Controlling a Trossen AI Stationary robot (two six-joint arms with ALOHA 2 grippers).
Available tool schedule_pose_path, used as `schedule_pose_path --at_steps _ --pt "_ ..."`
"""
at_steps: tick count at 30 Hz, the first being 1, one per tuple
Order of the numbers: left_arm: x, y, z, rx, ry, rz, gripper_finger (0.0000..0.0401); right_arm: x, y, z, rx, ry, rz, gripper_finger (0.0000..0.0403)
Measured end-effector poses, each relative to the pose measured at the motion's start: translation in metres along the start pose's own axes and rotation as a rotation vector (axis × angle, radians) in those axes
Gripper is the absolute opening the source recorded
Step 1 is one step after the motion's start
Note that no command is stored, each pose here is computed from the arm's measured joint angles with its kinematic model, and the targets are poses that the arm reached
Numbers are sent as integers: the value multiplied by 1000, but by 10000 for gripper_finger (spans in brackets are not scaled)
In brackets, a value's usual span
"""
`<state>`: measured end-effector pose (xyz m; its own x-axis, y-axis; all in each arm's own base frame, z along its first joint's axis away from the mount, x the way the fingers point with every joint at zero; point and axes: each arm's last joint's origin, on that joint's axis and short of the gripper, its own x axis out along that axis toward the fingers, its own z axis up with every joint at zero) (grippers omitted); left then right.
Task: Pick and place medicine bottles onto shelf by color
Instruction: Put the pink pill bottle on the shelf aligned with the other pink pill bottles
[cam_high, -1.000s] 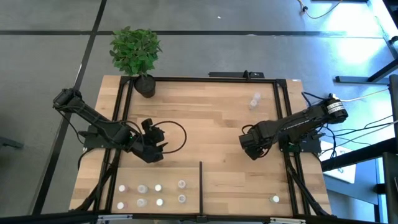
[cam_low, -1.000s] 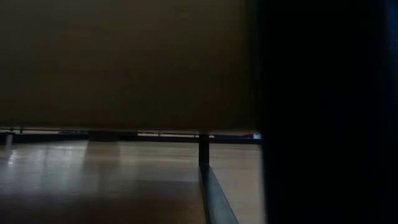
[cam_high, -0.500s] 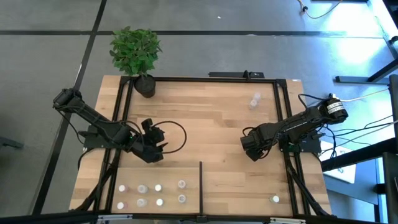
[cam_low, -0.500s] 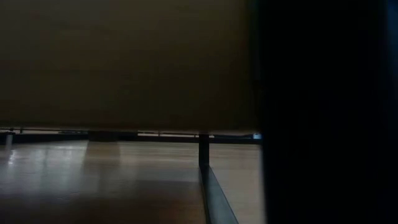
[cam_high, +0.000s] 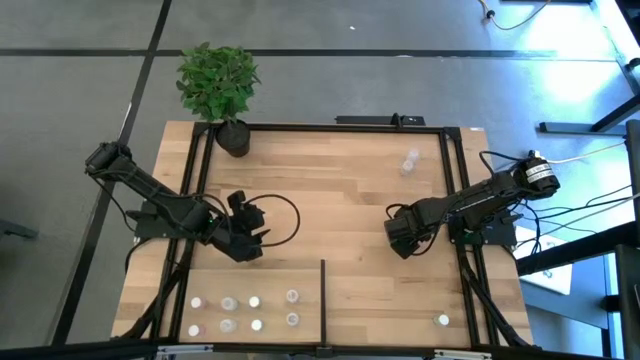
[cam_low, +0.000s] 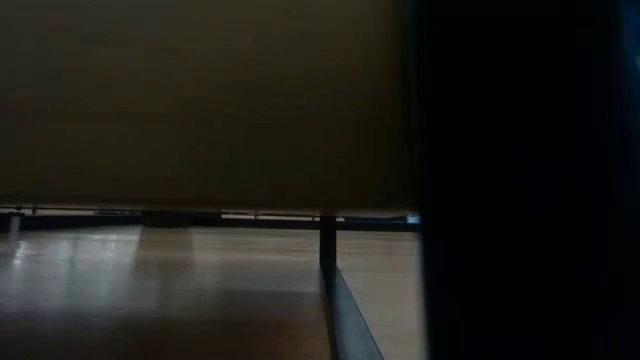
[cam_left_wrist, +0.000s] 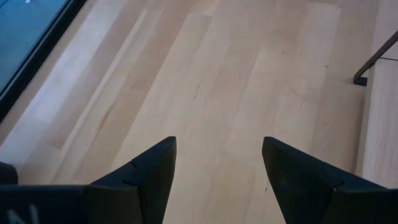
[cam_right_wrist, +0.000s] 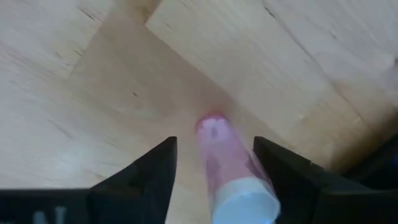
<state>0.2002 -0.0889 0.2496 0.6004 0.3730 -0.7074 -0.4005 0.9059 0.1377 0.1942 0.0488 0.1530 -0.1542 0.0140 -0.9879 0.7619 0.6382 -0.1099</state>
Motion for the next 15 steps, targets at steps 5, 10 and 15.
schedule_pose_path --at_steps 5,10,15 --pt "0 -1 -1 18 25 -31 231 0 0 0 1 0 1 168" --pt "0 -5 1 88 46 -116 231 0 0 0 1 -1 4 134" --pt "-1 -11 6 142 15 -204 231 0 1 1 1 -3 15 112"
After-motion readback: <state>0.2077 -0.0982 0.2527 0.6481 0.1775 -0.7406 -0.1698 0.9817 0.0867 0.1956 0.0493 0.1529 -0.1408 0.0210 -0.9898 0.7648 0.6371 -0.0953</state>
